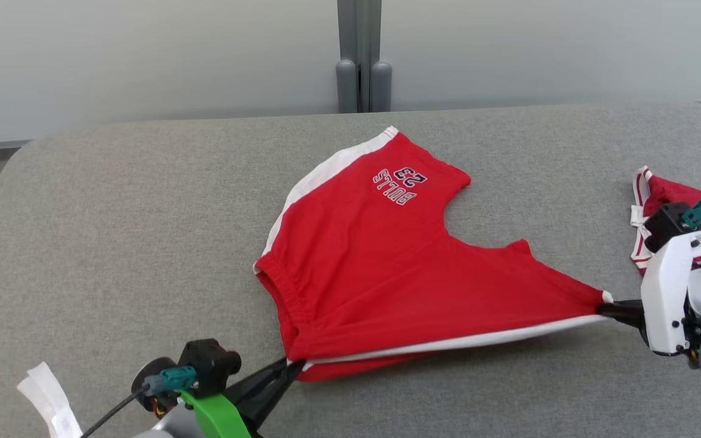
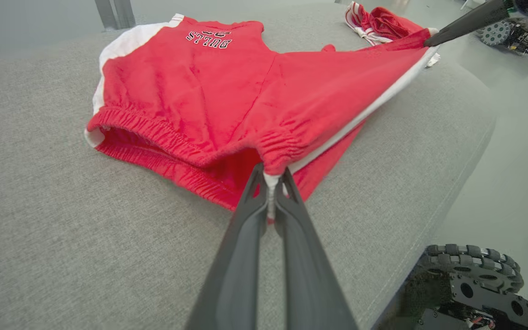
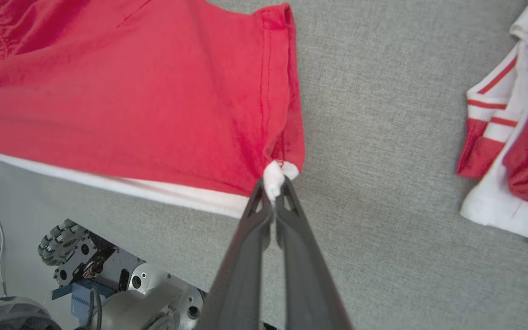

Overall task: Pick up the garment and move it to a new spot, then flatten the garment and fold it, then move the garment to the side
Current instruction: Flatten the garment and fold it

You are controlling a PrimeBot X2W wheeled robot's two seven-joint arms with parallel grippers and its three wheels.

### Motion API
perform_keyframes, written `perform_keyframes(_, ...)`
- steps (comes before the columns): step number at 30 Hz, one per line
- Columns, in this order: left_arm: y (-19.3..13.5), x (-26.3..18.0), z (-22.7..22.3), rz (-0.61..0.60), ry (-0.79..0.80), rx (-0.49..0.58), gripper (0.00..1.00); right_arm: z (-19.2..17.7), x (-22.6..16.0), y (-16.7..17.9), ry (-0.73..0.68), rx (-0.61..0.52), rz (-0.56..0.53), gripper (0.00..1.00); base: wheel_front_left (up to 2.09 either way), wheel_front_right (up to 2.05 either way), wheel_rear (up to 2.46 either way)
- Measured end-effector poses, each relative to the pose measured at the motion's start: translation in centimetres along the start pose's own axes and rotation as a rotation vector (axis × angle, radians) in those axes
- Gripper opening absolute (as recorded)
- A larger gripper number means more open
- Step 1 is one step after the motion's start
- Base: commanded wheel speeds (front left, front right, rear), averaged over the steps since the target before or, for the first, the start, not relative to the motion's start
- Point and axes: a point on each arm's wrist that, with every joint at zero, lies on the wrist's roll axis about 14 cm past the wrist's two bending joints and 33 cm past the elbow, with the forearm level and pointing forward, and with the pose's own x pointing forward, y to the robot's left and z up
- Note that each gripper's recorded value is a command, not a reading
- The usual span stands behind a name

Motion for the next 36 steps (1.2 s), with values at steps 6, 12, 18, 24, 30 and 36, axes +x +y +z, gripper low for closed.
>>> perform_keyframes(6, -1.2, -1.0, -0.1, -0.03, 0.036, 0.006, 0.0, 0.0, -0.7, -0.1, 0.041, 0.004, 0.011, 0.0, 0.0, 0.0, 0.0)
perform_keyframes(12, 0.9, -0.6, 2.6, 0.032, -0.032, 0.036, 0.0, 3.9, -0.2, 0.7, 0.0, -0.058, 0.008, 0.0, 0.0, 0.0, 0.0)
perform_keyframes(18, 3.2, 0.7, 5.1, 0.071, -0.105, 0.077, 0.0, 9.7, 1.0, 1.8, -0.019, -0.13, -0.012, 0.0, 0.0, 0.0, 0.0)
perform_keyframes(24, 4.6, 2.5, 6.2, 0.084, -0.149, 0.13, 0.0, 13.9, 3.5, 3.2, 0.015, -0.173, -0.024, 0.0, 0.0, 0.0, 0.0)
perform_keyframes(30, 6.5, 3.8, 5.9, 0.12, -0.165, 0.108, 0.0, 17.9, 6.7, 3.9, 0.032, -0.217, -0.069, 0.0, 0.0, 0.0, 0.0)
perform_keyframes(36, 8.4, 4.6, 4.8, 0.168, -0.158, 0.058, 0.0, 19.8, 10.9, 4.1, 0.082, -0.235, -0.099, 0.0, 0.0, 0.0, 0.0)
